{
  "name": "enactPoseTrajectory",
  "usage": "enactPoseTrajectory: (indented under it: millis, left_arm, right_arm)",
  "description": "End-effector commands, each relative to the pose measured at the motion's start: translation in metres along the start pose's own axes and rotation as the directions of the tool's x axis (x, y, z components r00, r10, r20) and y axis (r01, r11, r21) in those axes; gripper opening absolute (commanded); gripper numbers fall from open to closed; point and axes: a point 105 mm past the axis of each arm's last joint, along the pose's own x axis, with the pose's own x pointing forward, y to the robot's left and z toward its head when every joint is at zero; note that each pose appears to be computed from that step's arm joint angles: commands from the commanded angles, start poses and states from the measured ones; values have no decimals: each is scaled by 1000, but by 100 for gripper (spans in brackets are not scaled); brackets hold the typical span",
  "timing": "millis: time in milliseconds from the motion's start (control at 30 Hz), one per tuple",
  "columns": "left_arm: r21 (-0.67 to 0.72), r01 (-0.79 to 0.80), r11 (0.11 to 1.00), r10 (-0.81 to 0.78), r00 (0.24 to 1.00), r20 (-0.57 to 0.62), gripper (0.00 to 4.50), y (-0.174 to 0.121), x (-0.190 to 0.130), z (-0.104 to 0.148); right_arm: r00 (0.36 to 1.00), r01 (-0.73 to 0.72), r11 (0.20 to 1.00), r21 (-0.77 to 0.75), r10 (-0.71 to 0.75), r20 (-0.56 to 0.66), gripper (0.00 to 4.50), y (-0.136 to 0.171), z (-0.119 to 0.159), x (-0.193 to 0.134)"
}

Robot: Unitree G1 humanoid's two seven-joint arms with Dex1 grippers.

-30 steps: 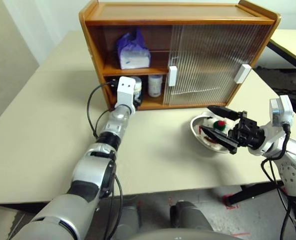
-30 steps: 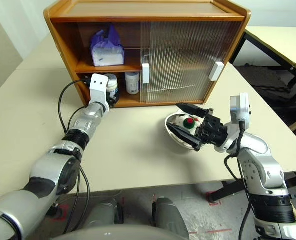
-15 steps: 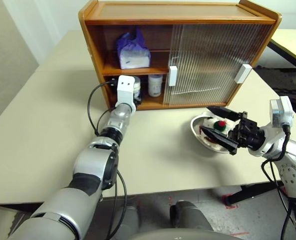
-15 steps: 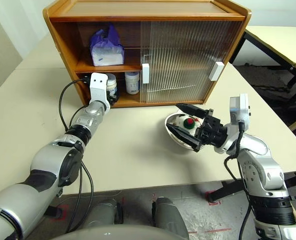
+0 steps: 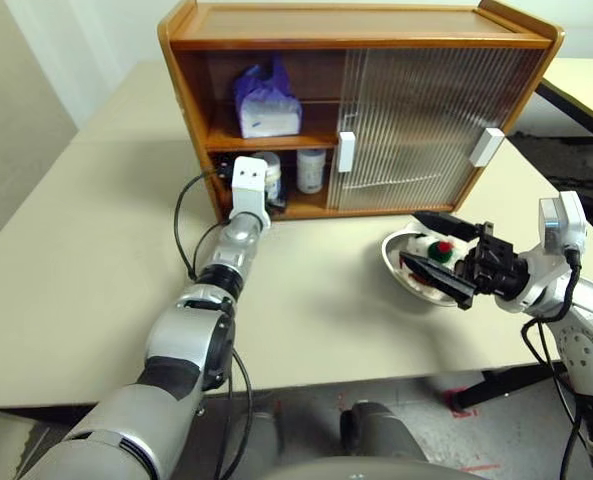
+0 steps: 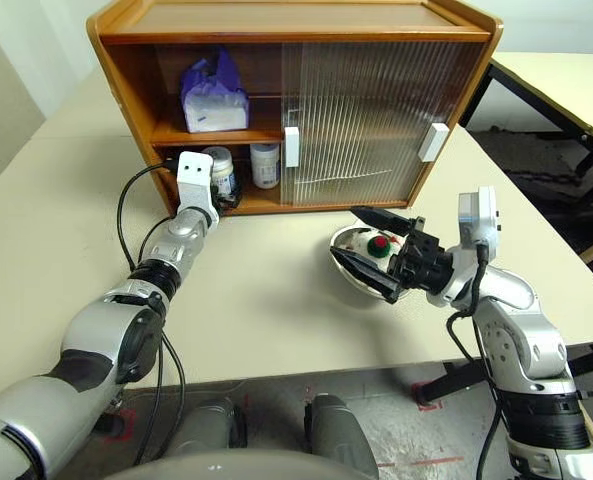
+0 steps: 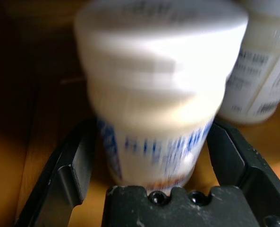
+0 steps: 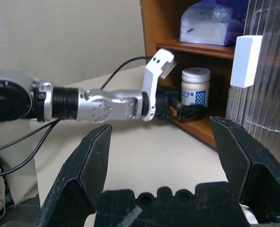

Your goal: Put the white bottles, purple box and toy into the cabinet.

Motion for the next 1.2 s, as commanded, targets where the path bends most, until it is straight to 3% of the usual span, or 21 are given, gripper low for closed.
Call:
enactPoseTrajectory:
  millis: [33,300,367,533,633,733,1000,1200]
  left_arm:
    - [41,28,999,-30,998,48,448,-3,-5,5]
    - [36,135,990,-138,986,99,448,-4,-38,5]
    - [26,198,980,-199,973,113,412,-7,-49,8]
    - [84,371,925,-381,908,172,238,-24,-70,23]
    - [212,543,813,-582,774,248,114,-58,-87,48]
    - [274,590,759,-650,709,274,1,-78,-89,63]
    - [347,621,703,-710,644,285,1,-130,-71,82]
    - [349,553,756,-651,687,323,1,-146,-52,99]
  right_arm:
    - [1000,-5,1000,3,5,3,450,0,-2,3]
    - [1000,-4,1000,7,4,17,450,-1,-2,7]
    - [1000,-4,1000,8,4,17,450,-2,-2,6]
    - [1000,-3,1000,9,3,4,450,-3,-4,2]
    - [999,22,1000,10,-22,-32,450,-6,-9,-7]
    - [999,40,999,18,-40,-6,450,-7,-4,-12]
    - [999,41,998,52,-41,8,450,1,-8,-16]
    - [999,43,998,47,-43,4,450,3,-8,-14]
